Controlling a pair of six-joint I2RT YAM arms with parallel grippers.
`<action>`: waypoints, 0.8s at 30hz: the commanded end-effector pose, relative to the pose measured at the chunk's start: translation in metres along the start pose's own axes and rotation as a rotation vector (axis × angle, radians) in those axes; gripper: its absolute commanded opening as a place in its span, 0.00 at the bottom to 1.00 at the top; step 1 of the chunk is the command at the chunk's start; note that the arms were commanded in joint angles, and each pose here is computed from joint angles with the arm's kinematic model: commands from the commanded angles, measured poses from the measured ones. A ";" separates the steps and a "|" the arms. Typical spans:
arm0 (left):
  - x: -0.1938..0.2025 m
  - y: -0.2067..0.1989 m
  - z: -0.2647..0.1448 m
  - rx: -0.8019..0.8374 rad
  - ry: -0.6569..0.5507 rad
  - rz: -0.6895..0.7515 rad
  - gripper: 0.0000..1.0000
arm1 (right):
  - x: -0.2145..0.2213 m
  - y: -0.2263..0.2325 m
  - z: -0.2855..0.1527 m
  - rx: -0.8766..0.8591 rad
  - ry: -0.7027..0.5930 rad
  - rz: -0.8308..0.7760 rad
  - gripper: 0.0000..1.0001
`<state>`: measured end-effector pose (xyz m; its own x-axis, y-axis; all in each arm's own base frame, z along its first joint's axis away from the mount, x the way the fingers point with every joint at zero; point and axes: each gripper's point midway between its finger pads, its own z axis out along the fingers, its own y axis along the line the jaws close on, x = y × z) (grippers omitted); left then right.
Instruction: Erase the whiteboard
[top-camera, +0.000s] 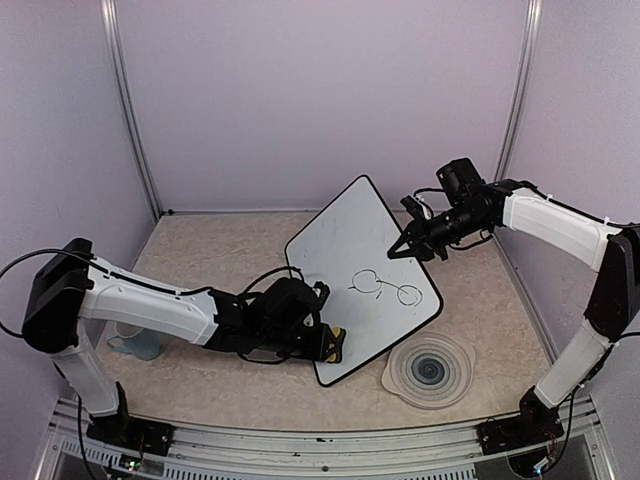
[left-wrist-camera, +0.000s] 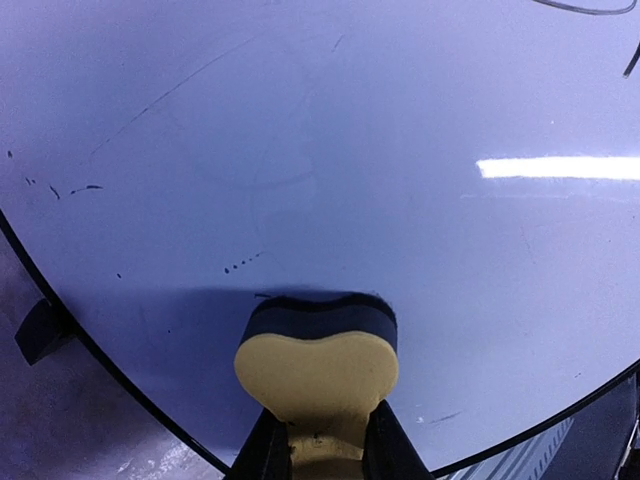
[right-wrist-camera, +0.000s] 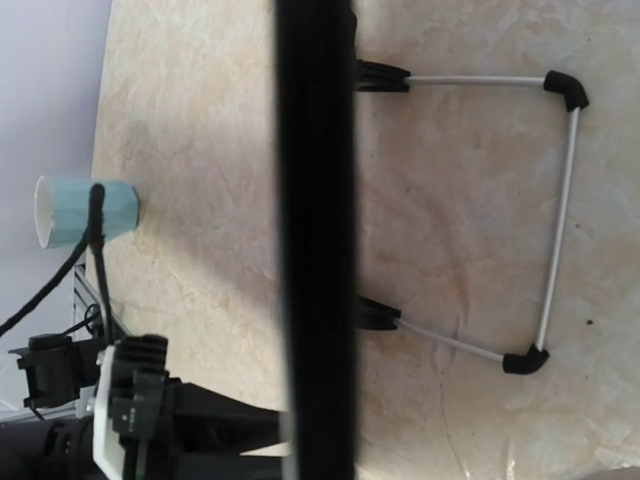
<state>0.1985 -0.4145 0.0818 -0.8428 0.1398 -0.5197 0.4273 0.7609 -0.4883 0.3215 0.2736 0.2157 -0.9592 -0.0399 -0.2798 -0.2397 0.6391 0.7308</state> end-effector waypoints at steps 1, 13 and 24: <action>0.044 0.002 0.013 -0.053 0.104 0.114 0.00 | -0.012 0.000 0.011 -0.026 -0.020 0.013 0.00; -0.002 -0.067 0.005 0.039 -0.054 0.248 0.00 | -0.013 0.001 0.011 -0.036 -0.023 0.020 0.00; -0.034 0.029 -0.011 -0.110 -0.023 0.022 0.00 | -0.017 0.007 0.012 -0.060 -0.027 0.018 0.00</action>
<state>0.2116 -0.4097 0.0901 -0.7915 0.1794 -0.5842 0.4783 0.7770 -0.4093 0.3220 0.2740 0.2153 -0.9644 -0.0312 -0.2625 -0.2224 0.6322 0.7422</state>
